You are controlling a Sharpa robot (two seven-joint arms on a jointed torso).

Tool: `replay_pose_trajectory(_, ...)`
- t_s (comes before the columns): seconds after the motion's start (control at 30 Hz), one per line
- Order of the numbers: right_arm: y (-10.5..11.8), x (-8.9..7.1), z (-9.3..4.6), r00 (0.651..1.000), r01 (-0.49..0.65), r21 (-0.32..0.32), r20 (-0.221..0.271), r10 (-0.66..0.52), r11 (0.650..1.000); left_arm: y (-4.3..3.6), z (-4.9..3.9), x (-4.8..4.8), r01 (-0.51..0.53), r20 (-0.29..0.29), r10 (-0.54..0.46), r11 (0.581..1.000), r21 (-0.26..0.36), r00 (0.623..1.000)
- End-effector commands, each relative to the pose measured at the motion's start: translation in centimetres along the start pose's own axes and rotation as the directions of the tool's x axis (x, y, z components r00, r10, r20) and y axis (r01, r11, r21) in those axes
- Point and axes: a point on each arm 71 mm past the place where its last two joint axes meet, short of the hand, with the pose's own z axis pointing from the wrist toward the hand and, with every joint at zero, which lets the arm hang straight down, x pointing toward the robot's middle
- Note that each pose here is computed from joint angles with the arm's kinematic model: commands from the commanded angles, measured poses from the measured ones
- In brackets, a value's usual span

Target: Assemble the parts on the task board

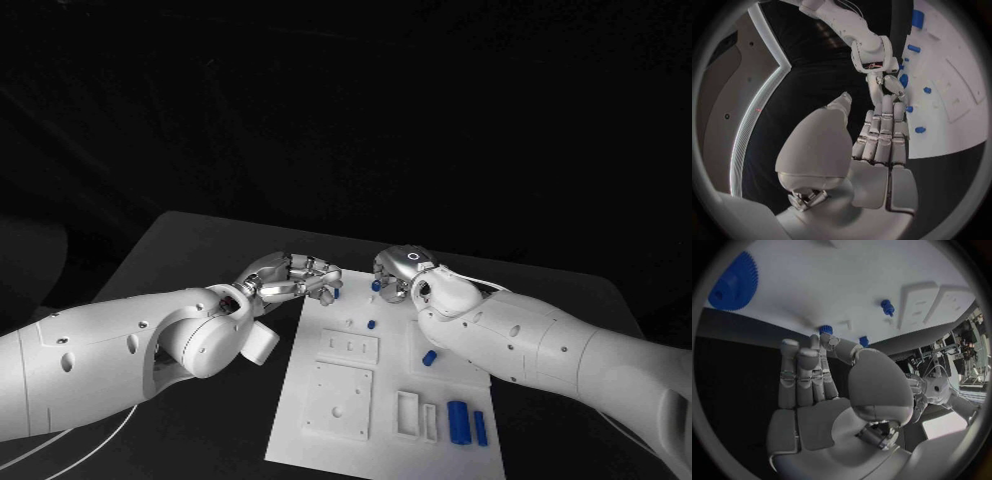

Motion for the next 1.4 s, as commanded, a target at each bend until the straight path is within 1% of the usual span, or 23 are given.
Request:
replay_pose_trajectory(0.03,0.2,0.1,0.0,1.0,-0.002,-0.009,-0.009,0.002,1.0,-0.18,0.07,0.12,-0.001,-0.007,0.001,1.0,0.01,1.0)
replay_pose_trajectory(0.27,-0.2,0.0,-0.1,1.0,-0.012,0.005,0.001,0.012,1.0,-0.16,0.01,0.01,-0.002,-0.004,0.002,1.0,0.01,1.0)
replay_pose_trajectory(0.43,-1.2,-0.2,-0.4,0.999,-0.04,0.019,0.019,0.039,0.999,-0.15,-0.07,-0.33,-0.003,0.003,0.003,1.0,0.013,1.0)
replay_pose_trajectory(0.53,-1.8,-0.7,-0.7,0.996,-0.084,0.016,0.032,0.083,0.996,-0.2,-0.11,-0.79,-0.007,0.013,0.006,1.0,0.018,1.0)
replay_pose_trajectory(0.67,-2.7,-2.6,-0.9,0.974,-0.219,-0.012,0.047,0.22,0.976,-0.19,-0.32,-1.47,-0.011,0.028,0.01,1.0,0.018,1.0)
replay_pose_trajectory(0.77,-3.6,-3.7,-1.4,0.957,-0.286,-0.025,0.041,0.287,0.958,-0.13,-0.24,-1.77,-0.013,0.031,0.013,1.0,0.018,0.999)
replay_pose_trajectory(0.8,-3.9,-3.9,-1.6,0.953,-0.301,-0.023,0.033,0.302,0.953,-0.11,-0.21,-1.84,-0.016,0.031,0.016,1.0,0.017,0.999)
replay_pose_trajectory(0.83,-4.4,-3.9,-1.9,0.946,-0.323,-0.016,0.006,0.323,0.946,-0.09,-0.19,-1.91,-0.021,0.029,0.021,1.0,0.017,0.999)
replay_pose_trajectory(0.87,-5.4,-4.0,-2.3,0.937,-0.35,0.0,-0.015,0.35,0.937,-0.07,-0.23,-2.04,-0.028,0.028,0.027,0.999,0.018,0.999)
replay_pose_trajectory(0.93,-6.6,-4.1,-2.8,0.942,-0.334,0.008,-0.042,0.334,0.942,-0.06,-0.26,-2.11,-0.031,0.027,0.03,0.999,0.02,0.999)
replay_pose_trajectory(1.0,-8.1,-4.1,-3.3,0.939,-0.335,0.036,-0.065,0.336,0.942,-0.03,-0.23,-2.21,-0.035,0.027,0.034,0.999,0.02,0.999)
replay_pose_trajectory(1.03,-8.8,-4.1,-3.4,0.937,-0.341,0.045,-0.067,0.343,0.939,0.0,-0.19,-2.27,-0.035,0.028,0.035,0.999,0.02,0.999)
replay_pose_trajectory(1.1,-9.9,-4.2,-3.6,0.93,-0.362,0.074,-0.034,0.366,0.929,0.08,-0.12,-2.51,-0.045,0.031,0.044,0.999,0.019,0.999)
replay_pose_trajectory(1.17,-10.6,-4.3,-3.6,0.93,-0.364,0.088,-0.014,0.367,0.927,0.14,-0.16,-2.74,-0.051,0.035,0.05,0.999,0.017,0.998)
replay_pose_trajectory(1.3,-11.7,-4.1,-4.0,0.941,-0.333,0.11,-0.026,0.338,0.937,0.22,-0.05,-3.06,-0.055,0.045,0.055,0.998,0.017,0.998)
replay_pose_trajectory(1.4,-11.8,-3.6,-4.3,0.945,-0.315,0.116,-0.054,0.323,0.942,0.27,-0.08,-3.24,-0.057,0.05,0.056,0.998,0.015,0.997)
